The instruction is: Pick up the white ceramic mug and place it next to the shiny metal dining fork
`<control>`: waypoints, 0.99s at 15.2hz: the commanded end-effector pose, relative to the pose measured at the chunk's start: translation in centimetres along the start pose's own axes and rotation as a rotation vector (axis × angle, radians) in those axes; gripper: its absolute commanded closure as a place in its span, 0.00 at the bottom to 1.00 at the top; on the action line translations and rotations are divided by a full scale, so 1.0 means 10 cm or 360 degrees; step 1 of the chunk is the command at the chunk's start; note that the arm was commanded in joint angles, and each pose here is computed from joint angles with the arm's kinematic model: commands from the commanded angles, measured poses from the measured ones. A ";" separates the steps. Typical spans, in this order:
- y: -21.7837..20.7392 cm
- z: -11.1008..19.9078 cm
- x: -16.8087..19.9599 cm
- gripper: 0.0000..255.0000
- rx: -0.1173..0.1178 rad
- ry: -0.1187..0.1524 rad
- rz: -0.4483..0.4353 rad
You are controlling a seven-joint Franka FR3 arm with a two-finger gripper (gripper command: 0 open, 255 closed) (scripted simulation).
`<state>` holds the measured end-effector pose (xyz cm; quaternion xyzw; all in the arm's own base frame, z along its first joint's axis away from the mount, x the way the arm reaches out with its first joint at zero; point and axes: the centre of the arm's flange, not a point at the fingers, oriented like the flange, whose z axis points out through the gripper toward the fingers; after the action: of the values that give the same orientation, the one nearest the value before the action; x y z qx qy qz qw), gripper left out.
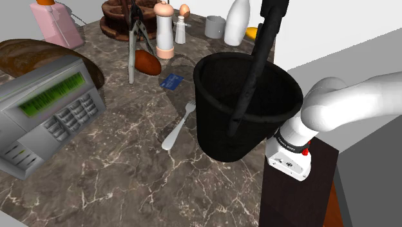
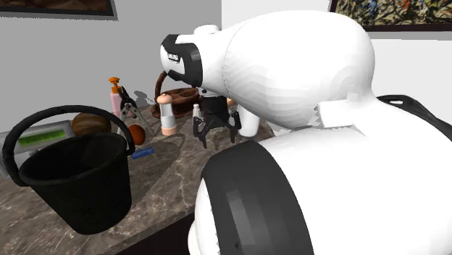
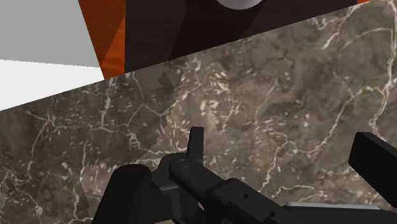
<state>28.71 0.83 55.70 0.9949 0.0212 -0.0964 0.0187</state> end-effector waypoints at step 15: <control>0.78 -0.14 1.52 0.00 -0.0020 0.0142 -0.0086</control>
<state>43.15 -5.73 54.41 0.9971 0.0471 -0.0558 0.0208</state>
